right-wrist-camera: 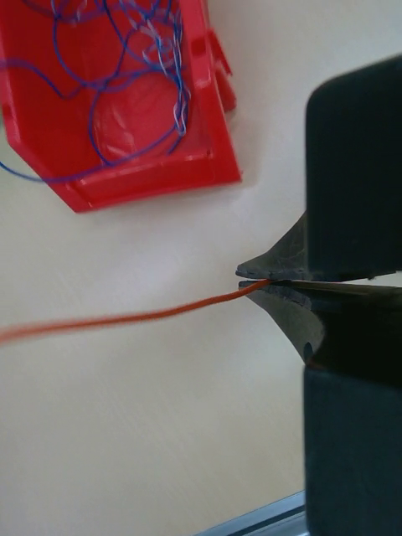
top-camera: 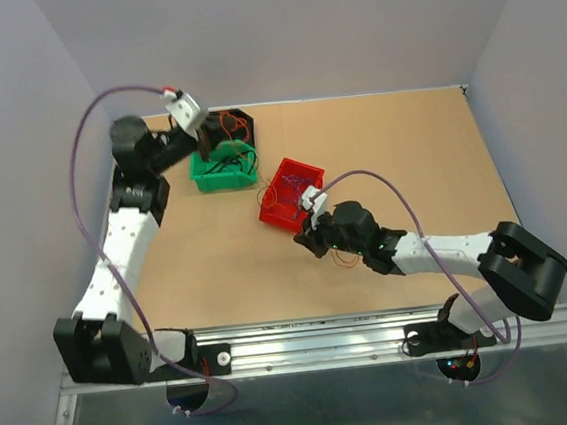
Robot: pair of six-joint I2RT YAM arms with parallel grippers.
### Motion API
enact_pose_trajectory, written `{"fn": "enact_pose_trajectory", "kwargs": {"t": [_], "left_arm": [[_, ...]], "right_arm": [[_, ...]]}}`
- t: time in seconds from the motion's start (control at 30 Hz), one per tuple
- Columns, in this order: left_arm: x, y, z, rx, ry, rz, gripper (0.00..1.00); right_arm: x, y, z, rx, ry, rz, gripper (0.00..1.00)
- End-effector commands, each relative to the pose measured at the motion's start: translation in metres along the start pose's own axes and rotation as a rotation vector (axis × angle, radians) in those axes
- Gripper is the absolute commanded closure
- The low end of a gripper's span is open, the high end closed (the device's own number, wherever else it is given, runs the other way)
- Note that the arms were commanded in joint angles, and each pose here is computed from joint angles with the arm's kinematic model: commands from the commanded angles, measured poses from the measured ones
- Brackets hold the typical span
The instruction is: Untangle the cables
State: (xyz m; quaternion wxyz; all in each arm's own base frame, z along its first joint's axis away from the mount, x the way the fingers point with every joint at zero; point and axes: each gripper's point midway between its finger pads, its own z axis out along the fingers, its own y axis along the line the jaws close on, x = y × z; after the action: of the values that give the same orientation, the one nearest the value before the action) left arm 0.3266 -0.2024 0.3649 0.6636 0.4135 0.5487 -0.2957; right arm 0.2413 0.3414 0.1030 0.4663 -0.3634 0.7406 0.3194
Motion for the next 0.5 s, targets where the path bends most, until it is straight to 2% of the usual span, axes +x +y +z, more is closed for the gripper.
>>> {"fn": "enact_pose_trajectory", "kwargs": {"t": [0.0, 0.03, 0.07, 0.13, 0.2, 0.23, 0.27, 0.3, 0.33, 0.37, 0.4, 0.43, 0.47], "left_arm": [[-0.025, 0.094, 0.000, -0.154, 0.015, -0.053, 1.00], [-0.026, 0.109, 0.003, -0.179, 0.025, -0.050, 1.00], [-0.007, 0.133, 0.012, -0.212, 0.058, -0.082, 1.00], [-0.012, 0.176, 0.018, -0.274, 0.053, -0.072, 1.00], [-0.011, 0.200, 0.022, -0.304, 0.051, -0.100, 1.00], [-0.035, 0.212, 0.025, -0.317, 0.016, -0.059, 1.00], [-0.015, 0.226, 0.034, -0.326, 0.037, -0.085, 1.00], [-0.014, 0.233, 0.038, -0.328, 0.032, -0.088, 1.00], [-0.031, 0.241, 0.042, -0.332, 0.001, -0.056, 1.00], [-0.011, 0.254, 0.049, -0.343, 0.017, -0.078, 1.00], [-0.025, 0.262, 0.052, -0.350, -0.012, -0.049, 1.00], [-0.023, 0.269, 0.055, -0.357, -0.015, -0.047, 1.00], [-0.003, 0.282, 0.060, -0.382, 0.001, -0.066, 1.00]], "right_arm": [[-0.034, -0.026, -0.027, 0.194, -0.059, 0.090, 0.99], [-0.035, -0.028, -0.031, 0.216, -0.056, 0.108, 0.99], [-0.036, -0.030, -0.035, 0.234, -0.053, 0.125, 0.99], [-0.038, -0.031, -0.047, 0.265, -0.058, 0.167, 0.99], [-0.045, -0.030, -0.060, 0.278, -0.083, 0.195, 0.99], [-0.044, -0.032, -0.066, 0.292, -0.092, 0.202, 1.00], [-0.045, -0.033, -0.071, 0.304, -0.103, 0.208, 0.99], [-0.045, -0.033, -0.075, 0.307, -0.109, 0.213, 0.99], [-0.056, -0.031, -0.085, 0.306, -0.149, 0.213, 0.99], [-0.051, -0.031, -0.089, 0.308, -0.147, 0.214, 0.99], [-0.053, -0.033, -0.095, 0.321, -0.159, 0.216, 0.99], [-0.052, -0.033, -0.098, 0.325, -0.165, 0.218, 0.99], [-0.057, -0.033, -0.106, 0.327, -0.190, 0.218, 0.99]]}}
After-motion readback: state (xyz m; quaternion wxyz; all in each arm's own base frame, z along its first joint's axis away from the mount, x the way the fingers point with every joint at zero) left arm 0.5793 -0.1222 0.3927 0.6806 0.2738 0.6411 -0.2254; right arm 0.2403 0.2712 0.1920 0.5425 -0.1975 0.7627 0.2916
